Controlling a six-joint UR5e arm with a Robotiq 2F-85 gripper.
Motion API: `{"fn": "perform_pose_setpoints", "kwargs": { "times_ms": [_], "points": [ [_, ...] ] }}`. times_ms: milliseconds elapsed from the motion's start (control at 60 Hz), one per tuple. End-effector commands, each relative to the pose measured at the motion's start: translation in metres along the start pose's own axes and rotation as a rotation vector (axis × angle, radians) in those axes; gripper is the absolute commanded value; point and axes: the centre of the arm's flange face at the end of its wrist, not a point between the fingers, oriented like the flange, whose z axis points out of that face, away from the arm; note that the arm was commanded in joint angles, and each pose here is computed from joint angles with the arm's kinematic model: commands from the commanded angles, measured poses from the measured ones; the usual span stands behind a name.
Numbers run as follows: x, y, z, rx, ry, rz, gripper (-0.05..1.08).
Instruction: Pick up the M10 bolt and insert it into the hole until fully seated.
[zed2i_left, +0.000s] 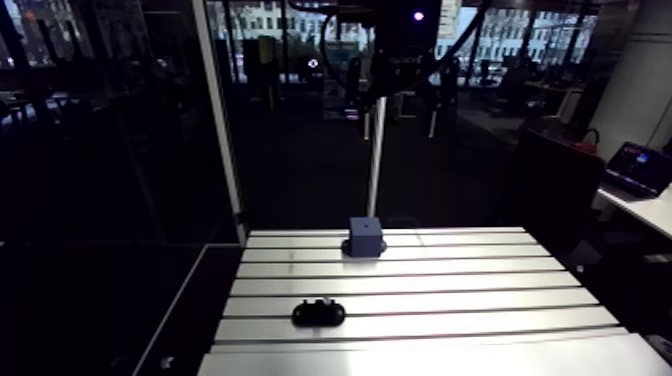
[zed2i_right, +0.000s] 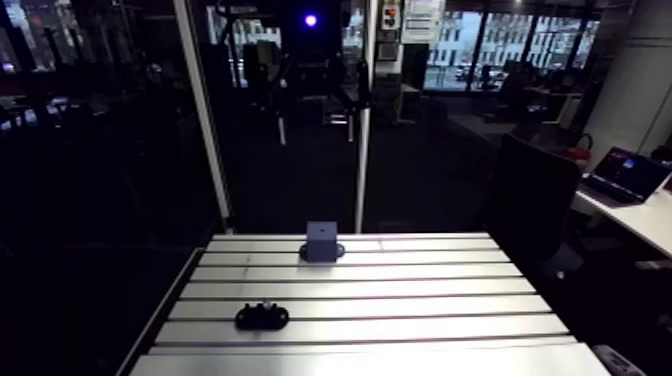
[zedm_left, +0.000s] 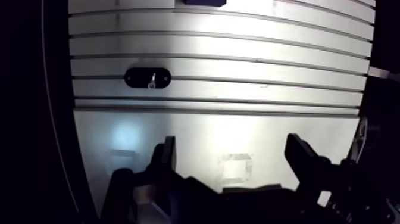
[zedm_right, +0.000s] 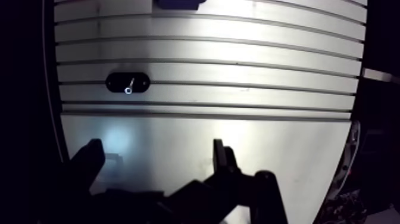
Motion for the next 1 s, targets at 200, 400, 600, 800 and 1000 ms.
{"fn": "perform_pose_setpoints", "kwargs": {
  "times_ms": [200,400,600,800,1000],
  "points": [
    [0.003,0.0,0.006,0.003,-0.011,0.001,0.01],
    [0.001,0.001,0.007,0.003,-0.011,0.012,0.01],
    [0.002,-0.006,0.019,0.012,0.042,0.004,0.01],
    [-0.001,-0.015,0.034,0.095,0.033,0.007,0.01],
    [-0.001,-0.02,0.05,0.101,0.101,0.005,0.01]
  ]
}}
